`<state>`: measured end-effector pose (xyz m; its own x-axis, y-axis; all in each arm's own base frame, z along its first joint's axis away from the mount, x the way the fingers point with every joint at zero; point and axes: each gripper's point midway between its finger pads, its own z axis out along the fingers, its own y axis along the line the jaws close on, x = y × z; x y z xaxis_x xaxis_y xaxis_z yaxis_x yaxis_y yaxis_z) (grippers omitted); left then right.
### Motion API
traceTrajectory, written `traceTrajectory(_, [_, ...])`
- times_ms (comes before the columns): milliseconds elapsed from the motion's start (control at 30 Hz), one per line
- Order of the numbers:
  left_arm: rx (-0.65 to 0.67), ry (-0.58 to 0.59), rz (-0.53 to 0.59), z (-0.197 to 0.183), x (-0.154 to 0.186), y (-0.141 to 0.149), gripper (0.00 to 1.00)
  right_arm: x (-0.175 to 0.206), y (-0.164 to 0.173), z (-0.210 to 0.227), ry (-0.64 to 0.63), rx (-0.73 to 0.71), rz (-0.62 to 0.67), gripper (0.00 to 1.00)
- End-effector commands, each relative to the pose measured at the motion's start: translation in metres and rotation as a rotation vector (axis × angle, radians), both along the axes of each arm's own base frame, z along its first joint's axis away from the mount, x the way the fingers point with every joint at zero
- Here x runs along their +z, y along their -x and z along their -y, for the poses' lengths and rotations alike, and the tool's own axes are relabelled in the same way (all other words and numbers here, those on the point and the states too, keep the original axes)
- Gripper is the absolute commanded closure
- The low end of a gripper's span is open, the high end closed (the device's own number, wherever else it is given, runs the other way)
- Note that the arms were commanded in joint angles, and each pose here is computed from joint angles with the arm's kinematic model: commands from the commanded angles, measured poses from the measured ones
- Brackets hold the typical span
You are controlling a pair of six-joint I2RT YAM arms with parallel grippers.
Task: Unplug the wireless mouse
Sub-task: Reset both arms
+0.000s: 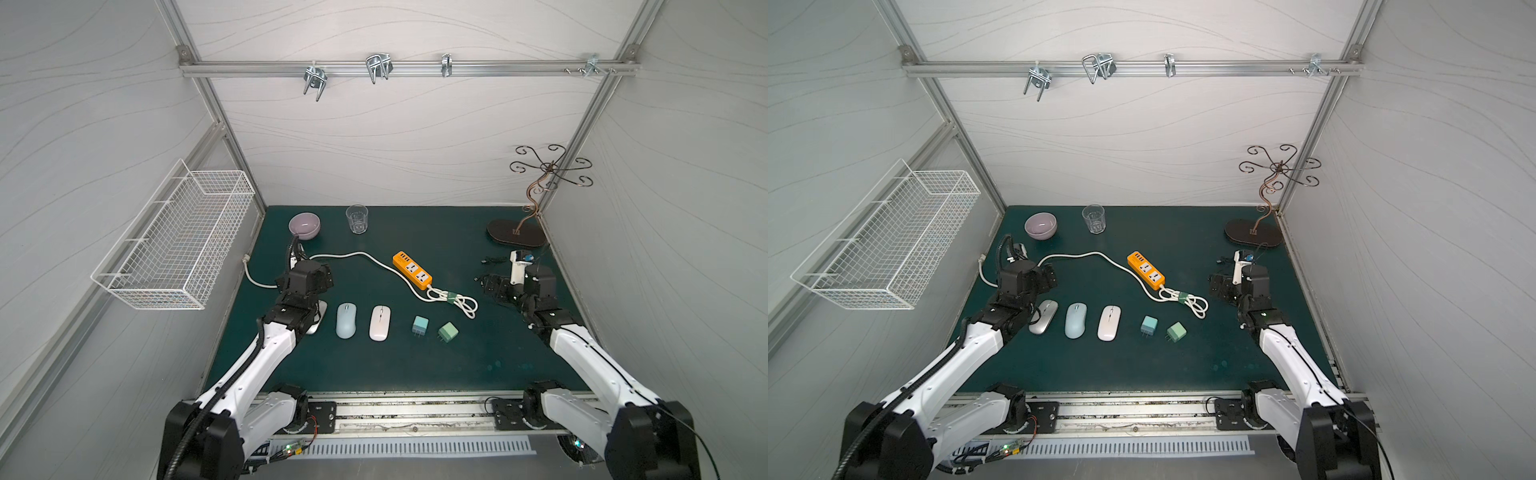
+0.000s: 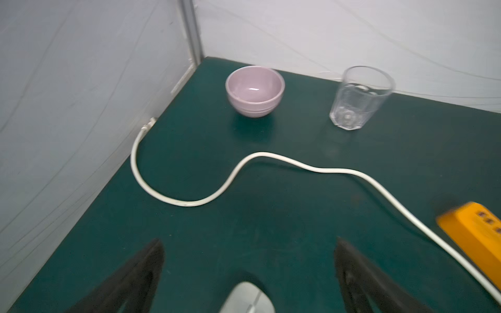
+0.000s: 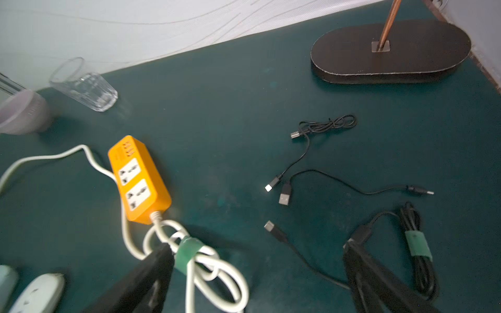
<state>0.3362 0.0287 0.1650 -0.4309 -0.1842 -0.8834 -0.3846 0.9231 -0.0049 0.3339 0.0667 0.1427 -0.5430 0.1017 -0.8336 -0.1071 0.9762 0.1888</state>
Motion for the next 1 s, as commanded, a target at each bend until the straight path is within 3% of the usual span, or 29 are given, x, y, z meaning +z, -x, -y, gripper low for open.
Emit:
traceTrajectory(0, [0.027, 0.029, 0.151, -0.025, 0.0, -0.015, 0.01, 0.017, -0.029, 0.017, 0.112, -0.05, 0.187, 0.01])
traceTrajectory(167, [0.014, 0.067, 0.217, -0.044, -0.027, -0.024, 0.01, -0.012, -0.045, 0.022, 0.115, -0.041, 0.163, 0.01])
traceTrajectory(433, [-0.085, 0.102, 0.138, -0.037, -0.058, -0.052, 0.03, -0.027, -0.049, 0.034, 0.166, -0.063, 0.249, 0.01])
traceTrajectory(633, [-0.154, 0.108, 0.09, -0.027, -0.064, -0.064, 0.01, -0.049, -0.049, 0.042, 0.047, -0.038, 0.295, 0.01])
traceTrajectory(800, [-0.157, 0.109, 0.086, -0.026, -0.065, -0.065, 0.01, -0.051, -0.053, 0.029, 0.027, 0.052, 0.26, 0.01])
traceTrajectory(900, [-0.33, 0.094, 0.114, 0.002, -0.067, -0.067, 0.01, -0.051, -0.05, 0.019, 0.057, 0.093, 0.273, 0.01])
traceTrajectory(967, [-0.339, 0.046, 0.139, 0.01, -0.074, -0.067, 0.0, -0.052, -0.054, 0.016, 0.071, 0.102, 0.258, 0.01])
